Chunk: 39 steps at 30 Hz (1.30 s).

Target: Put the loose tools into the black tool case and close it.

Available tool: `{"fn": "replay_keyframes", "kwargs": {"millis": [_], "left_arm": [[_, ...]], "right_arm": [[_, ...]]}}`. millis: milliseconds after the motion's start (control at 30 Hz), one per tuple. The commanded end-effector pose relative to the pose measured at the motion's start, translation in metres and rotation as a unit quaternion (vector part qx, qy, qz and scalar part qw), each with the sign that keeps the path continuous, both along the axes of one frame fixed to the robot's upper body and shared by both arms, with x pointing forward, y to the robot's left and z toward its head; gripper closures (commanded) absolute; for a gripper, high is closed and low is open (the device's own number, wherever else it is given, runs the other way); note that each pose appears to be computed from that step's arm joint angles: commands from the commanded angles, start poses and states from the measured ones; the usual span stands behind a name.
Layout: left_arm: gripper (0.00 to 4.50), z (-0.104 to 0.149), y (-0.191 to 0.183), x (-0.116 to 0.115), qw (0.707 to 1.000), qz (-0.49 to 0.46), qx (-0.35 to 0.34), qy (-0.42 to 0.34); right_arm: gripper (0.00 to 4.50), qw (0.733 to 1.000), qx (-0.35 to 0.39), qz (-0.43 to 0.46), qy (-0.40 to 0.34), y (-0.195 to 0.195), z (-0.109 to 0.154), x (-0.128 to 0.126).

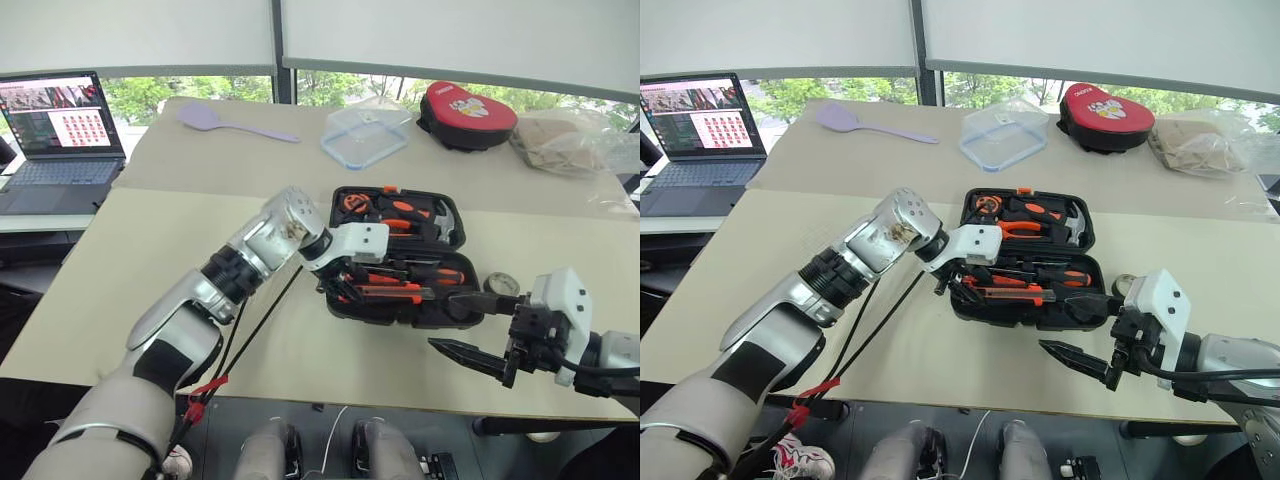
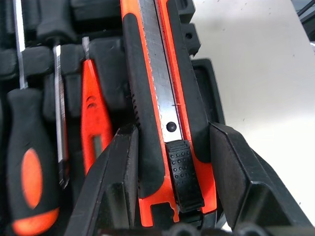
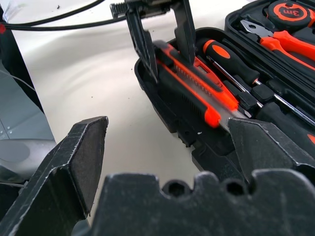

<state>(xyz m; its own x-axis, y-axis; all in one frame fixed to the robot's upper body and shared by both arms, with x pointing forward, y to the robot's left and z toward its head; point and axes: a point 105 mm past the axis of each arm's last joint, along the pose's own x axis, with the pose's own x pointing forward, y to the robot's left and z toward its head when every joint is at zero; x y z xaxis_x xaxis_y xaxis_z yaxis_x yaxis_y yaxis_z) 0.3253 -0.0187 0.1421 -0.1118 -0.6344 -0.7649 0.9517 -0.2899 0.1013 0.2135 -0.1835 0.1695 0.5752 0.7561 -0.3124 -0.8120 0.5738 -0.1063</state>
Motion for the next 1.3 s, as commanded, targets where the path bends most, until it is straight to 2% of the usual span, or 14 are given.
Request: {"fn": "replay_keyframes", "kwargs": {"millis": [33,233,300,467,633,733,833,867,967,1000,1033,1067,1100,1300], "left_arm": [[2.82,-0.001,-0.002,0.008,0.999,0.003,0.019,-0.029],[2.82,-0.005,-0.008,0.009,1.0,0.012,0.023,-0.007],[1.84,-0.004,-0.008,0.01,1.0,0.013,0.02,-0.008],[0.1,0.025,-0.004,-0.008,0.998,-0.033,-0.031,0.045],[0.04,0.039,0.002,-0.002,0.997,-0.023,-0.067,0.027],[0.78,0.039,0.003,0.001,0.995,-0.014,-0.096,0.025],[1.9,0.033,0.0,0.004,0.994,-0.013,-0.109,0.001],[2.12,0.032,-0.002,0.005,0.994,-0.011,-0.112,-0.001],[3.31,0.026,-0.006,0.004,0.993,-0.002,-0.119,0.007],[3.55,0.023,-0.007,0.003,0.993,-0.004,-0.118,0.007],[4.04,0.019,-0.007,0.002,0.994,-0.005,-0.113,0.005],[4.29,0.017,-0.008,0.002,0.994,-0.007,-0.11,0.001],[4.4,0.014,-0.009,0.002,0.994,-0.005,-0.107,-0.003],[4.4,-0.001,-0.014,0.014,0.995,0.018,-0.09,-0.042]], "right_arm": [[0.0,0.999,-0.005,-0.004,-0.036,0.001,0.011,0.001],[0.0,0.999,-0.008,-0.009,-0.039,0.0,0.009,0.004],[0.0,0.999,-0.008,-0.01,-0.039,0.001,0.009,0.005],[0.0,0.999,-0.008,-0.01,-0.039,0.001,0.01,0.005],[0.0,0.999,-0.007,-0.01,-0.038,0.0,0.01,0.006],[0.0,0.999,-0.008,-0.008,-0.037,0.0,0.009,0.008],[0.0,0.999,-0.008,-0.006,-0.036,0.0,0.01,0.01],[0.0,0.999,-0.008,-0.005,-0.037,0.0,0.011,0.01],[0.0,0.999,-0.007,-0.003,-0.037,0.001,0.011,0.012],[0.0,0.999,-0.007,-0.002,-0.037,0.001,0.011,0.013],[0.0,0.999,-0.006,-0.001,-0.037,0.002,0.011,0.013],[0.0,0.999,-0.006,-0.001,-0.037,0.002,0.011,0.013],[0.0,0.999,-0.005,0.0,-0.037,0.002,0.011,0.013],[0.0,0.999,-0.001,0.001,-0.033,0.003,0.01,0.012]]}}
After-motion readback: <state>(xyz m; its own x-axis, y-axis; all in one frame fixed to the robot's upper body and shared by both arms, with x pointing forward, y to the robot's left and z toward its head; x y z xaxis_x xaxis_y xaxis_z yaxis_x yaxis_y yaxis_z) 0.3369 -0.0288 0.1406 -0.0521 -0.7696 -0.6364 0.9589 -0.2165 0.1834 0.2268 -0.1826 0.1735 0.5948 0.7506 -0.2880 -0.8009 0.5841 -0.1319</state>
